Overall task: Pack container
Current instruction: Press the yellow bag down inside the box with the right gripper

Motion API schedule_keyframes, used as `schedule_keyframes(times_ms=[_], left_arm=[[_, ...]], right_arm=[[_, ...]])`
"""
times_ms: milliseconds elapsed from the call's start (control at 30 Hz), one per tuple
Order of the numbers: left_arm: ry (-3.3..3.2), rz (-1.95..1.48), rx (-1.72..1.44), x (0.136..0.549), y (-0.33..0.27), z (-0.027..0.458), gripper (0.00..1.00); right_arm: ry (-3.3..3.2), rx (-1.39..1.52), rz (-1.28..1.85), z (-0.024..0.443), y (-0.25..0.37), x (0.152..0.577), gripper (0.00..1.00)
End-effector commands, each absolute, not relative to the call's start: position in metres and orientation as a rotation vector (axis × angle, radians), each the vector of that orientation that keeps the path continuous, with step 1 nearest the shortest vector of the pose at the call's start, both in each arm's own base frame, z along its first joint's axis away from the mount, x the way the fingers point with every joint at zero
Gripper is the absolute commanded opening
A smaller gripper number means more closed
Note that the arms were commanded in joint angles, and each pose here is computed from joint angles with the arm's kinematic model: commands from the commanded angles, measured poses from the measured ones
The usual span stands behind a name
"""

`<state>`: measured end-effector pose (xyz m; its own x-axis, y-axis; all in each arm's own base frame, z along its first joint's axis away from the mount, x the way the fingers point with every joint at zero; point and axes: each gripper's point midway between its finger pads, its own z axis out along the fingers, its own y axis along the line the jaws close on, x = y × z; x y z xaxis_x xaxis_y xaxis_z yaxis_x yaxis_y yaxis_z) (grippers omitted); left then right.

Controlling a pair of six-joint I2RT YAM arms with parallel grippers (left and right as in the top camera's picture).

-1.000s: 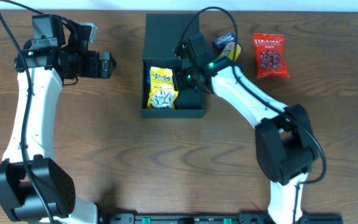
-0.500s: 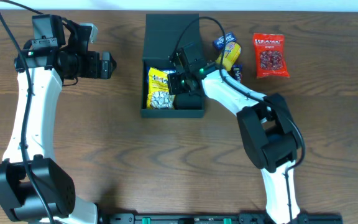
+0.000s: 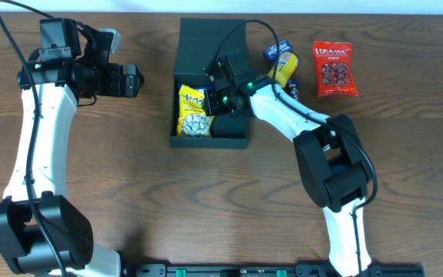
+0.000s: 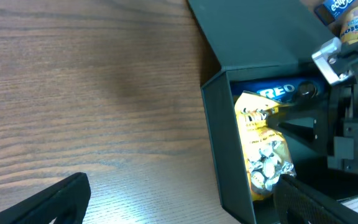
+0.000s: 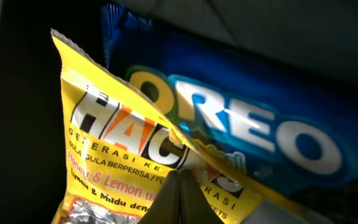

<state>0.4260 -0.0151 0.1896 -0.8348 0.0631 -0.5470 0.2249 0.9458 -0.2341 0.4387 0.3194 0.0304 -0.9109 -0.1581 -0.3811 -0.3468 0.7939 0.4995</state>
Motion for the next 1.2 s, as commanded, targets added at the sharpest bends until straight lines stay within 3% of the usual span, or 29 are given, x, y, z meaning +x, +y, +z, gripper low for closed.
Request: schedule_keyframes(times_ms=[0, 100, 267, 300, 367, 633, 1167], left_arm=[[2.552, -0.404, 0.202, 0.423, -0.016, 0.186, 0.95], [2.6, -0.423, 0.191, 0.419, -0.017, 0.166, 1.0], [2.67, -0.647, 0.169, 0.41, -0.038, 0.128, 0.47], [2.678, -0.724, 0.168, 0.41, -0.046, 0.121, 0.3], [2.691, -0.81, 0.146, 0.41, -0.053, 0.11, 0.06], [2.811, -1.017, -0.03, 0.406, -0.075, 0.06, 0.06], [2.832, -1.071, 0.055, 0.405, -0.114, 0.045, 0.06]], right_arm=[[2.542, -0.424, 0.864, 0.081, 0.315, 0.454, 0.01], [2.504, -0.469, 0.87, 0.092, 0.317, 0.453, 0.01], [2.507, -0.472, 0.879, 0.092, 0.317, 0.452, 0.01], [2.508, -0.472, 0.878, 0.092, 0.317, 0.452, 0.01], [2.512, -0.472, 0.878, 0.091, 0.317, 0.451, 0.01], [2.498, -0.55, 0.861, 0.088, 0.327, 0.444, 0.01], [2.645, -0.565, 0.882, 0.021, 0.345, 0.42, 0.01]])
